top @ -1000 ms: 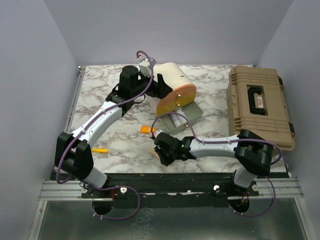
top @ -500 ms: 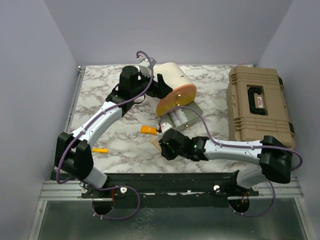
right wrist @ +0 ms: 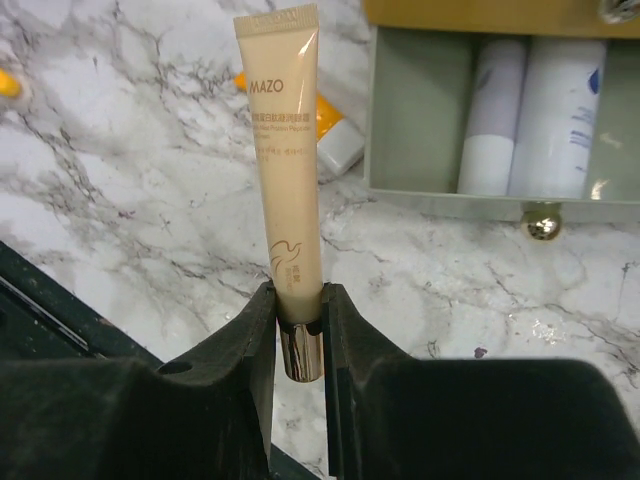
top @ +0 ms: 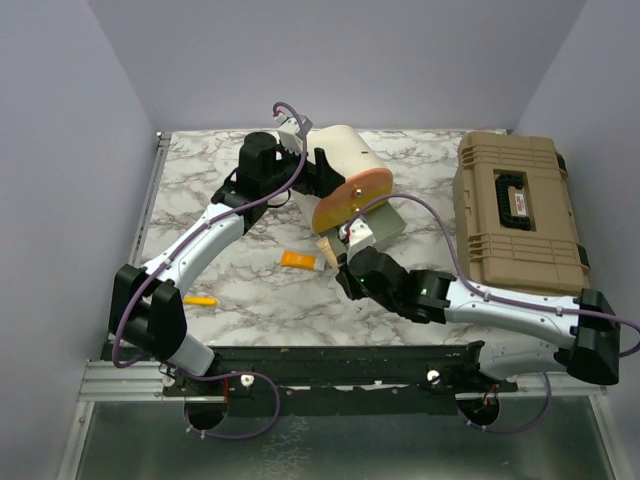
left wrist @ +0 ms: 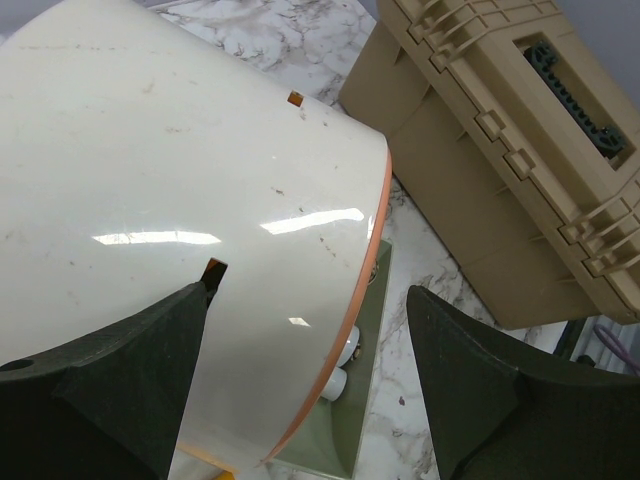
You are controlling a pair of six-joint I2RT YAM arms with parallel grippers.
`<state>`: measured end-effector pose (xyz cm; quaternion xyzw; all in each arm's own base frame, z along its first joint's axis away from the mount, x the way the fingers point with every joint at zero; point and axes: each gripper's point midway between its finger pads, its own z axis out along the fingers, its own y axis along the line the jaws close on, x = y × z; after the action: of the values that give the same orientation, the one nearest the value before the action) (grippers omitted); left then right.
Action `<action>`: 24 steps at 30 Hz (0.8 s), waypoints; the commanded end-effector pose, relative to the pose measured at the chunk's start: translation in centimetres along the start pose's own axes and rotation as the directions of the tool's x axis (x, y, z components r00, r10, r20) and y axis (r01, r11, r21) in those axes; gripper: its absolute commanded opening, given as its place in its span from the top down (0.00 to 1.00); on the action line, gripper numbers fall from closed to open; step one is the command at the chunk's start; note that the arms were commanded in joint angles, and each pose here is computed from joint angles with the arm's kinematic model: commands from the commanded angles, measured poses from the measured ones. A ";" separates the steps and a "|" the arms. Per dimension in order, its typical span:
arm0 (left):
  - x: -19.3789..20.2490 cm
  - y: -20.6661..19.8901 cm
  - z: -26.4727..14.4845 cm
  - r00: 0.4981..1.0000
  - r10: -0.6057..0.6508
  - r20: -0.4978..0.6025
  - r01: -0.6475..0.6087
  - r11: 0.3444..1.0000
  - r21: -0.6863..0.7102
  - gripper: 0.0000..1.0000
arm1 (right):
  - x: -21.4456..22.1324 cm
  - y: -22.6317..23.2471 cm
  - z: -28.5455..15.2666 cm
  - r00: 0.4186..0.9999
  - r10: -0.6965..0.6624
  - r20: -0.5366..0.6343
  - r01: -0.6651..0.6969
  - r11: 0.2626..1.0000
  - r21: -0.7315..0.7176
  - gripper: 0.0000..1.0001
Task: Organize the makeup
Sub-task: Place the makeup in the drawer.
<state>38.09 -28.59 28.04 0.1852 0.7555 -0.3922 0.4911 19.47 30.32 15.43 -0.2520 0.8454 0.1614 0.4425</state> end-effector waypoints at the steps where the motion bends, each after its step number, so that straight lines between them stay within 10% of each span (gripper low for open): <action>1: 1.9 0.3 -0.4 0.998 -0.024 -0.060 0.023 1.000 -0.021 0.17 | -1.5 -1.9 -1.4 0.995 0.067 0.080 -0.072 0.996 0.061 1.00; 24: 1.4 -0.3 -0.7 0.998 -0.035 -0.056 0.035 0.999 -0.003 0.17 | -0.2 -4.7 3.4 0.827 0.512 -0.234 -0.511 0.857 0.069 1.00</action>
<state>38.06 -28.60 28.04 0.1848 0.7558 -0.3927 0.4904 24.03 27.86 13.33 -0.0739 0.9238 0.2094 0.3118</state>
